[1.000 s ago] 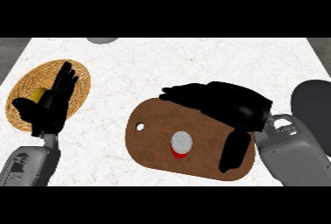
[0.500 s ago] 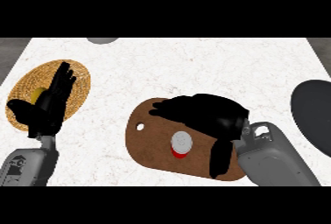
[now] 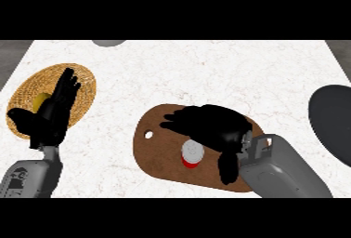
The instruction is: Pick the can from the cutting board and place it in the pan
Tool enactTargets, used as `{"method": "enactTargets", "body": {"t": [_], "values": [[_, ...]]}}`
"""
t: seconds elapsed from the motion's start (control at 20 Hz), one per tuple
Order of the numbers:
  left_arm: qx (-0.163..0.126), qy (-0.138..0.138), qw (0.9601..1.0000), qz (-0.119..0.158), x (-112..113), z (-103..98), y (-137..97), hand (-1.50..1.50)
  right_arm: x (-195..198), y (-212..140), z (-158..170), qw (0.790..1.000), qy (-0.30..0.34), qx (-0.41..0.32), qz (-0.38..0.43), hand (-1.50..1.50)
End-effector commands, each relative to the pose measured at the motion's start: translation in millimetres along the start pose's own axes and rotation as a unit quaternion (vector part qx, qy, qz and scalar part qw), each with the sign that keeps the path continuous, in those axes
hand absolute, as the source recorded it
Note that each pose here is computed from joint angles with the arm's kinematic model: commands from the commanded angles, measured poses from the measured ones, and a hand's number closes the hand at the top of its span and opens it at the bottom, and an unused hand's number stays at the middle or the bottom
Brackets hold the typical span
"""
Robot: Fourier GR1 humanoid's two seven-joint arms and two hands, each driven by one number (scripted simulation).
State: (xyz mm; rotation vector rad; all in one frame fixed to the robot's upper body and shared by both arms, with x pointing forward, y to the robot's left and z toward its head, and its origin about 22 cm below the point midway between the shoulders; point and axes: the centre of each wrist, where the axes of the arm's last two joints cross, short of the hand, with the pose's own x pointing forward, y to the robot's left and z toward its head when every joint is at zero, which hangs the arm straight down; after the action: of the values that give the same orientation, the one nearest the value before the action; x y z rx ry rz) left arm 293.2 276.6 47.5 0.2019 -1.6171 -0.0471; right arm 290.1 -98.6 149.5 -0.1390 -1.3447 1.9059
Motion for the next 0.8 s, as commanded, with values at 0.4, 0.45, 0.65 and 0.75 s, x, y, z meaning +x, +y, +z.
{"method": "enactTargets", "body": {"t": [0.4,0.45,0.65,0.75], "values": [[0.003,0.002,1.0000,-0.002,14.1,-2.4,-4.8,0.00,6.9,23.9,-29.5,0.999,0.025,0.030,0.018,-1.50],[0.002,0.014,0.9999,0.001,-7.1,-2.3,1.3,0.00,3.0,25.5,-29.3,0.999,0.027,0.033,0.033,-1.50],[-0.003,0.000,1.0000,-0.002,-7.7,-8.1,19.1,0.00,7.1,47.0,-23.6,0.997,0.036,0.048,0.045,-1.50],[-0.003,-0.004,1.0000,0.004,-3.2,-3.4,1.8,0.00,-5.5,17.8,-42.1,0.997,0.039,0.044,0.044,-1.50]]}}
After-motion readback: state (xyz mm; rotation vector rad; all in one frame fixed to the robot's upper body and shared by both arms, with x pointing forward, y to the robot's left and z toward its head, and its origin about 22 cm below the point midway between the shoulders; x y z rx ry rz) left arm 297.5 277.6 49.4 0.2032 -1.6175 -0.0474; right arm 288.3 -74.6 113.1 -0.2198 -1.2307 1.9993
